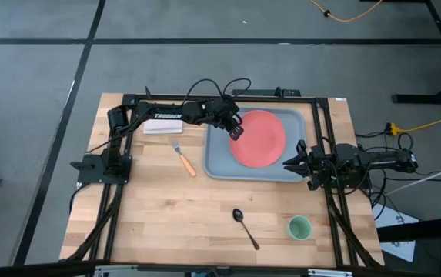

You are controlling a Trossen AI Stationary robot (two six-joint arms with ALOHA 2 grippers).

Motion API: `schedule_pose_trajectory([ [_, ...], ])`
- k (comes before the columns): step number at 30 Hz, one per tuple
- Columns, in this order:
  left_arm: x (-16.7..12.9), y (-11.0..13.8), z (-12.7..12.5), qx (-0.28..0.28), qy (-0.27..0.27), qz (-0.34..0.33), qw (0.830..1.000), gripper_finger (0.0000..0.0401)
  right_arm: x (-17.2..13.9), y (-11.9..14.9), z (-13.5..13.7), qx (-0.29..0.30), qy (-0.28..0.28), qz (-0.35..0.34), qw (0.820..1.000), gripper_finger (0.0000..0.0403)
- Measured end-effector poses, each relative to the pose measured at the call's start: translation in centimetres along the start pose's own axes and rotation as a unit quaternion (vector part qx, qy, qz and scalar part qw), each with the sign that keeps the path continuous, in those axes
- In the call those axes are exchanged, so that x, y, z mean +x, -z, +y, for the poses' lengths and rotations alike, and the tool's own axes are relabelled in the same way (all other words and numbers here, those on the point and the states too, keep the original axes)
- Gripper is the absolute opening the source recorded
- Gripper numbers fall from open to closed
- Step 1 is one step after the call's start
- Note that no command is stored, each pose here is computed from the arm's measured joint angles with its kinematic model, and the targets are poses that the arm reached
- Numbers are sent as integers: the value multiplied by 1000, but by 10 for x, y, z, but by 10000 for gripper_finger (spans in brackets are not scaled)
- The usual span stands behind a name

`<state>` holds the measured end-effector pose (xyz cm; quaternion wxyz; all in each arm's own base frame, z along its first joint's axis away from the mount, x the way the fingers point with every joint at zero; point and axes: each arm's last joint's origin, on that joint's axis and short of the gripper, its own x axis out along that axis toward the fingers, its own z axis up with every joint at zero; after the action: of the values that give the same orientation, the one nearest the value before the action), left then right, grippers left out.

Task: Pick and place plate/cup/fork/spoon on tray
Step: Put the pink plate on the gray serving tray

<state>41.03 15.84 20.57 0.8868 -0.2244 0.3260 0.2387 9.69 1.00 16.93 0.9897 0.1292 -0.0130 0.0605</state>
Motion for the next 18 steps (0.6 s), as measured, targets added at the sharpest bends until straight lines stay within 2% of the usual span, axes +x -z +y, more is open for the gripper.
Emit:
schedule_pose_trajectory([
  [9, 0, 2, -2, 3, 7, 6, 1000, 95, 0, 0, 0, 0, 0, 0, 1000, 78],
  [18, 0, 1, -9, 7, 19, -5, 1000, 97, 0, 0, 0, -2, 0, 0, 1000, 78],
])
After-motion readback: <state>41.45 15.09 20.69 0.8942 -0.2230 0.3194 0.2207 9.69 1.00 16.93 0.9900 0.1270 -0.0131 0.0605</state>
